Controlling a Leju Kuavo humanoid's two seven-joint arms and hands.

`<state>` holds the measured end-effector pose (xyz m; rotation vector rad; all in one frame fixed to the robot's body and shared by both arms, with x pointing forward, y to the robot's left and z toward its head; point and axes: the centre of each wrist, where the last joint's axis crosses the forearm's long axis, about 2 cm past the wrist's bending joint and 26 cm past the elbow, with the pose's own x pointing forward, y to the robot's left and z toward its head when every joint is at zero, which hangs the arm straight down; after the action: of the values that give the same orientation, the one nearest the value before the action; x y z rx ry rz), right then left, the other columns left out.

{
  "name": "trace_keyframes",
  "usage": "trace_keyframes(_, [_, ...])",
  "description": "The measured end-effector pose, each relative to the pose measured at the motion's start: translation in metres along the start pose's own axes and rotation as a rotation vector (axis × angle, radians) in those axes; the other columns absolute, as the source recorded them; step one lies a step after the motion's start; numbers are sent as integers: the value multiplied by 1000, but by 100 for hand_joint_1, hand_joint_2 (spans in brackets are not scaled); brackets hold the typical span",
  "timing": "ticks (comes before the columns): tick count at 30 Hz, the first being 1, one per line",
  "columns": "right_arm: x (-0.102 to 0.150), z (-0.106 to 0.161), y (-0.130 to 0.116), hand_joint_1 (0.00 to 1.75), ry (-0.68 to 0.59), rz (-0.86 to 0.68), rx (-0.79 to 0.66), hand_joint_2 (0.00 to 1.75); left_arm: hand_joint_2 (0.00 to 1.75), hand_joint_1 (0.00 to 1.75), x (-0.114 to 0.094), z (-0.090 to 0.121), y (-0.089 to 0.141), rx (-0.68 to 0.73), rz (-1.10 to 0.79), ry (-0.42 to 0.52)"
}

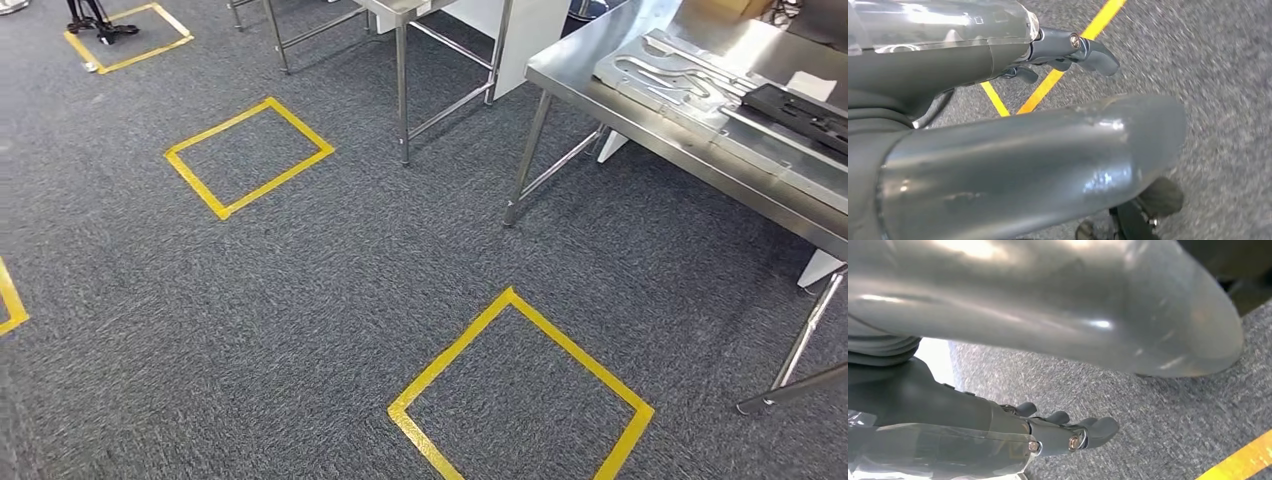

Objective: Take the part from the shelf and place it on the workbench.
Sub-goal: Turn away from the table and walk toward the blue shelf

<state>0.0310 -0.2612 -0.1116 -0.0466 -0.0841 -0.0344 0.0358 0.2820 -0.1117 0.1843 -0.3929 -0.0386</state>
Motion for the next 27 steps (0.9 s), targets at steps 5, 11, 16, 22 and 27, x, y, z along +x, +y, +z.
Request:
trace_keyframes(5, [-2, 0, -1, 0, 3, 2, -1, 0, 0, 0, 0, 0, -1, -1, 0, 2])
trace_keyframes(11, [1, 0, -2, 0, -1, 4, -2, 0, 0, 0, -1, 0, -1, 1, -1, 7])
trace_keyframes(16, [-3, 0, -2, 0, 7, 6, 3, 0, 0, 0, 0, 0, -1, 1, -4, 6])
trace_keyframes(22, [-2, 0, -2, 0, 4, 6, 6, 0, 0, 0, 1, 0, 1, 3, -4, 4])
trace_keyframes(27, [2, 0, -2, 0, 3, 7, 6, 0, 0, 0, -1, 0, 1, 2, -5, 7])
